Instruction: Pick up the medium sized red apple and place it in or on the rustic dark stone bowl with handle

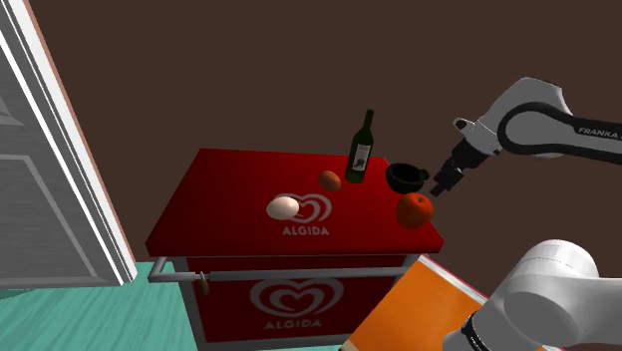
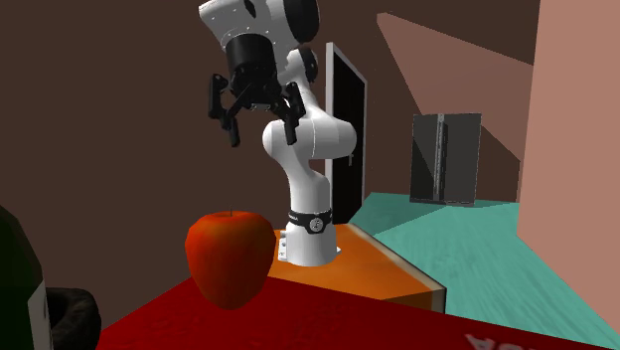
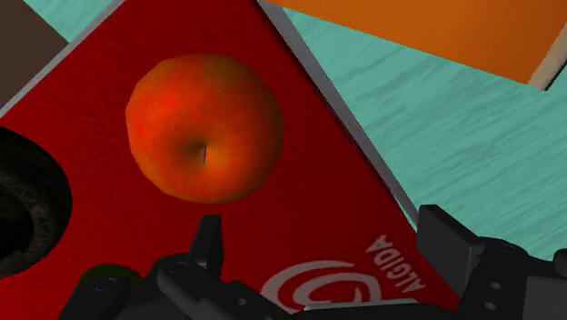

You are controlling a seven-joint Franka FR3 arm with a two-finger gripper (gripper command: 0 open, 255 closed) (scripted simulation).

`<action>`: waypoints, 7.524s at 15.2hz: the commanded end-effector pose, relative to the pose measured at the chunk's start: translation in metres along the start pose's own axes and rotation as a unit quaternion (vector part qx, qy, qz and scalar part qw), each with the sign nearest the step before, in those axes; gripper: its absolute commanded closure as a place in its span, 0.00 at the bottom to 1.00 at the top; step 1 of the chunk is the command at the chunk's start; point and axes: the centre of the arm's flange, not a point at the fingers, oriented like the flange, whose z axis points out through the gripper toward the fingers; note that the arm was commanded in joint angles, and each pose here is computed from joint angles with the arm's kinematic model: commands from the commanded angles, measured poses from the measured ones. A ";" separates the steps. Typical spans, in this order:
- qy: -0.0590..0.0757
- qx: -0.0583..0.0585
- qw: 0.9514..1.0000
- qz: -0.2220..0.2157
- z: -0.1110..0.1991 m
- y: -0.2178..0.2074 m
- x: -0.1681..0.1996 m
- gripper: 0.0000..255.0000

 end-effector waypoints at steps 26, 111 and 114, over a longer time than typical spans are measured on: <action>0.057 -0.005 0.997 -0.049 0.074 0.064 -0.023 1.00; 0.057 -0.005 0.997 -0.049 -0.010 0.294 0.070 1.00; 0.057 -0.005 0.997 -0.049 -0.008 0.294 0.069 1.00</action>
